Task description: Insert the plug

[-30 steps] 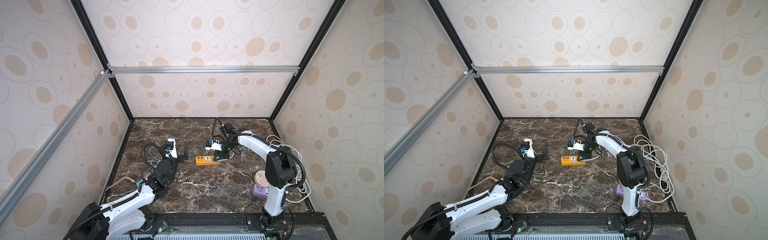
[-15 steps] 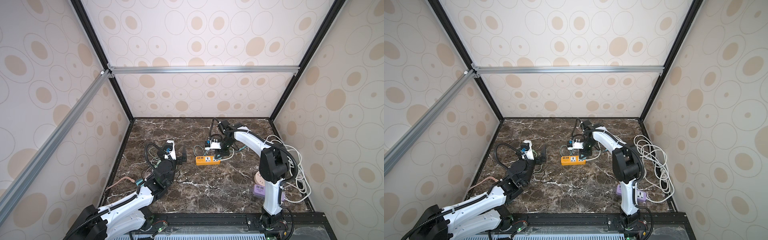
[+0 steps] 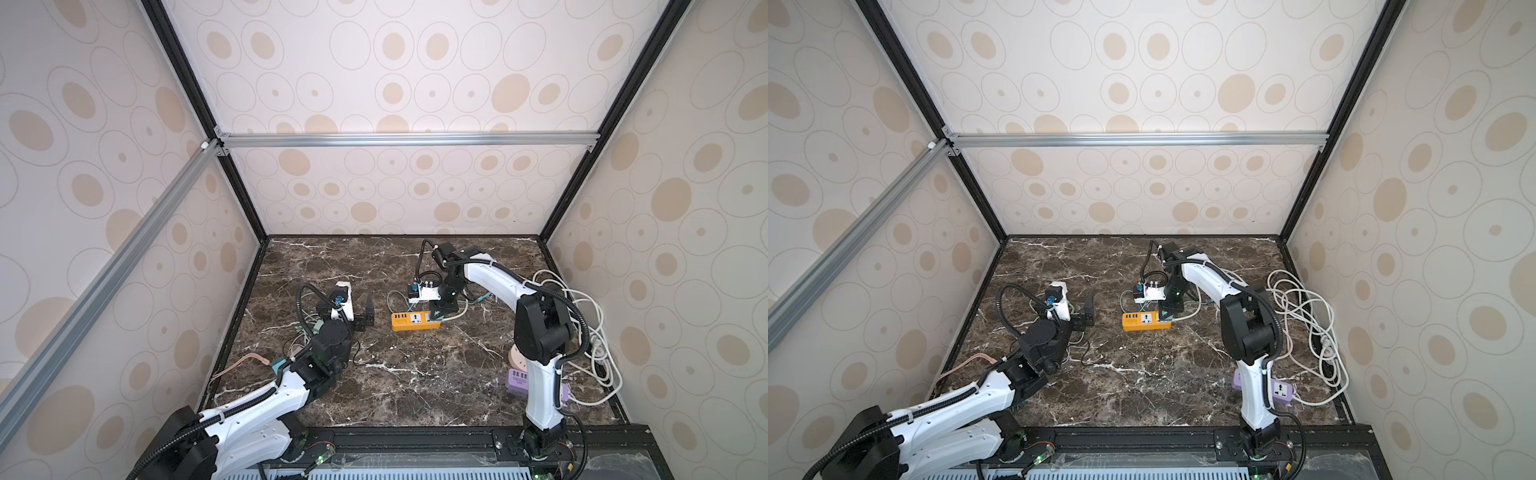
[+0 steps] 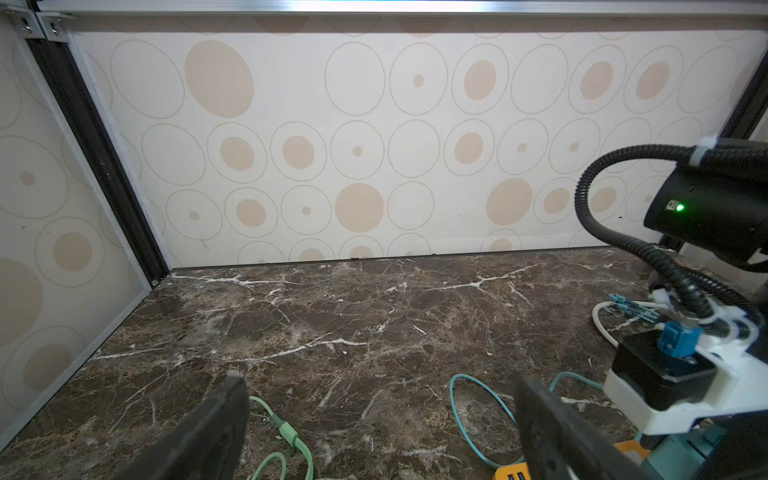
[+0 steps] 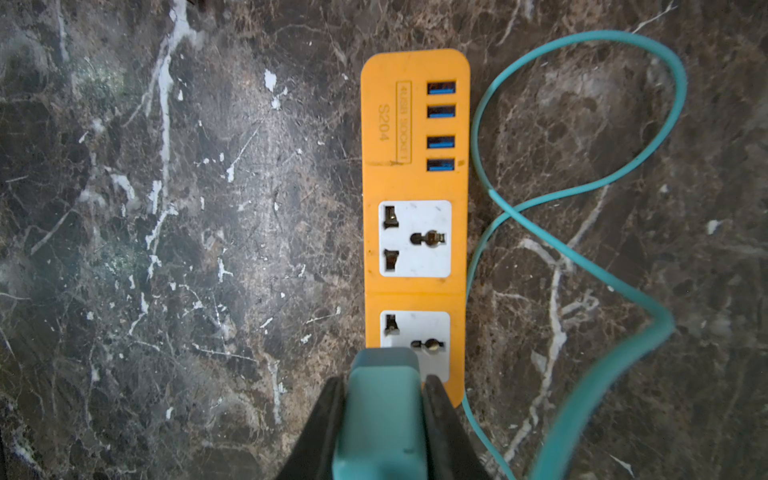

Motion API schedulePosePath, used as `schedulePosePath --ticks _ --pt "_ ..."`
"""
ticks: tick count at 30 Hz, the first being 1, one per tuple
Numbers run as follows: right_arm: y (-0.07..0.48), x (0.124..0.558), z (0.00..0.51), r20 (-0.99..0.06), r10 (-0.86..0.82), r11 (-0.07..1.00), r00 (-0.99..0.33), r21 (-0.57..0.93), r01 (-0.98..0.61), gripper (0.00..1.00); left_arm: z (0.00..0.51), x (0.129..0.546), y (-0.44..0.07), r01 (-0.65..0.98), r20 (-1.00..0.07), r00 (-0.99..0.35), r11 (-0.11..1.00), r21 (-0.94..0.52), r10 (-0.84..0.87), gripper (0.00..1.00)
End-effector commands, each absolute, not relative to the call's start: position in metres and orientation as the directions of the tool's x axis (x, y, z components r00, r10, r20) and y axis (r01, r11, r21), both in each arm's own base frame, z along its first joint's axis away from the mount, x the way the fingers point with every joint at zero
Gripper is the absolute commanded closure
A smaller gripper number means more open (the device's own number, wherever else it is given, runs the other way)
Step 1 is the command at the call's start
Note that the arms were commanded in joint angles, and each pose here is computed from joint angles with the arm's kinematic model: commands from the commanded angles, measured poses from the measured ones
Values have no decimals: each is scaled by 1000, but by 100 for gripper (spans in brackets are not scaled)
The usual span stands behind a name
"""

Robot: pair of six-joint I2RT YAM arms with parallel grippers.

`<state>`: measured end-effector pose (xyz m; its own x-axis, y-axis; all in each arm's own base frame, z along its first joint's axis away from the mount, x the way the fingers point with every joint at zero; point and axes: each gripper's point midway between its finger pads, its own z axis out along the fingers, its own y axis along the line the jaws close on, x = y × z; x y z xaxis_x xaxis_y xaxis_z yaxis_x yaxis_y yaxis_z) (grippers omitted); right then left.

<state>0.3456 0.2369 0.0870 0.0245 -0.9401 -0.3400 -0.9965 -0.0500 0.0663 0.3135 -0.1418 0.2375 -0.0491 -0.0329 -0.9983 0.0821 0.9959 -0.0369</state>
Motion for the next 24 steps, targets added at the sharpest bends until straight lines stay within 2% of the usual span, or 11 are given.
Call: schedulePosePath --ticks 1,5,13,24 --pt "250 333 83 -362 -930 -107 60 111 -988 100 252 318 -143 75 -997 -30 994 -74 -72 2" --pt "258 336 89 -401 -915 -99 52 97 -990 100 251 319 -145 82 -997 -40 994 -67 -64 2" --pt "234 335 65 -244 -967 -102 72 113 -988 100 248 320 -146 82 -998 -51 995 -53 -48 2" --pt "237 336 90 -277 -955 -132 106 77 -988 100 245 319 -146 83 -998 -57 996 -44 -39 2"
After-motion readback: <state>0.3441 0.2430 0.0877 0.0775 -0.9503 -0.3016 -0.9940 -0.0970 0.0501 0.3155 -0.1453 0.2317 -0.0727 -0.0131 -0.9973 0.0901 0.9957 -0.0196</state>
